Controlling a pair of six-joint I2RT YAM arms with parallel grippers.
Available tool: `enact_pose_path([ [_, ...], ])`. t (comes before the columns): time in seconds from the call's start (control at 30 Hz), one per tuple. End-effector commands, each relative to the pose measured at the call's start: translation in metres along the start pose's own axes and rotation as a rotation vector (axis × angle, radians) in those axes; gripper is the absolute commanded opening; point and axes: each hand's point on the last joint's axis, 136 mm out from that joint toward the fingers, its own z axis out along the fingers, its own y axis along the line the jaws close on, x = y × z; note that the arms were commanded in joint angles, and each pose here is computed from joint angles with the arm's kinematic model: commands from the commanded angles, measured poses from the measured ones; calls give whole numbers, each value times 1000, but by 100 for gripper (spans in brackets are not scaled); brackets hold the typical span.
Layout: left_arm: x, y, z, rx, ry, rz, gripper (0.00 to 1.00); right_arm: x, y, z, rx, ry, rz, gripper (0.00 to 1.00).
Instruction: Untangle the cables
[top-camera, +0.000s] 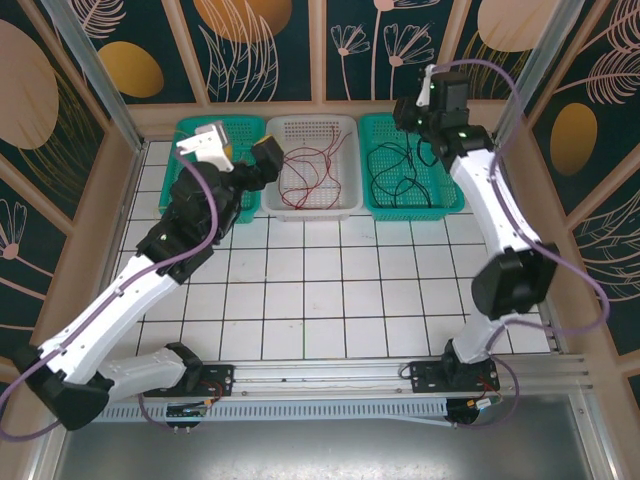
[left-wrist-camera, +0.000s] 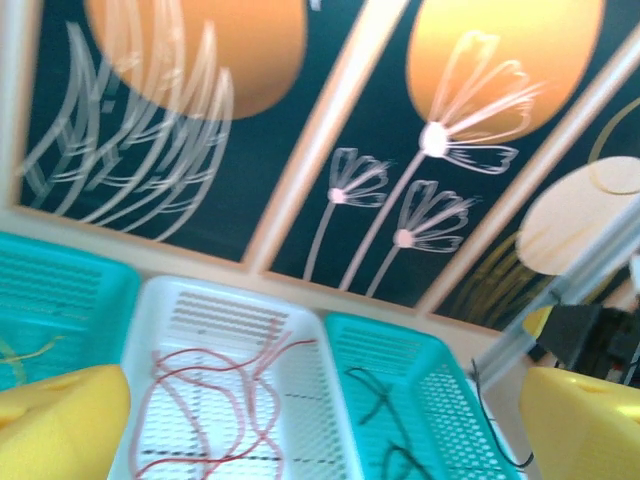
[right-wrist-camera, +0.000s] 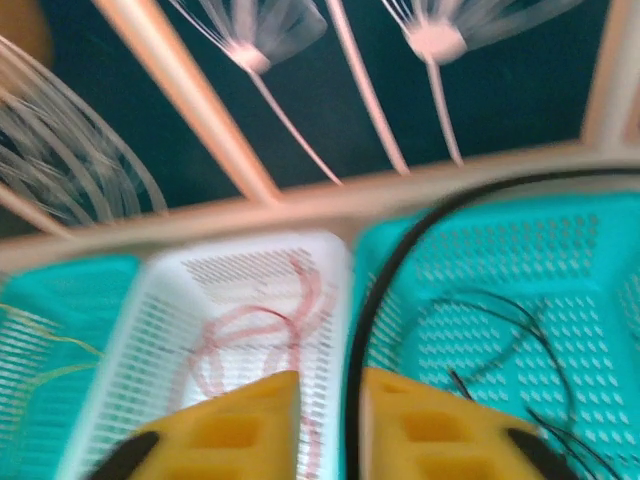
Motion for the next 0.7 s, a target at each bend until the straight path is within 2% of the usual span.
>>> enact_pose_path([
  [0.0,24,50,-8,-192,16,87,99,36,-43,24,130,129,16,54],
  [0.13,34,75,-20,-261,-8,90,99,47,-48,10,126,101,53,74],
  [0.27,44,98,-20,-354,-43,132,99,40,-44,-27,119,29,75,86],
  [0.37,46,117,-17,-463,-81,224,99,35,-42,-65,112,-50,88,91],
  [0.5,44,166,-17,-615,-181,369,99,25,-54,-135,163,-302,97,93],
  [0.57,45,202,-17,-678,-224,380,99,35,-71,-168,209,-451,111,99],
  [0.67,62,251,-13,-735,-212,382,99,66,-104,-194,308,-657,104,99],
])
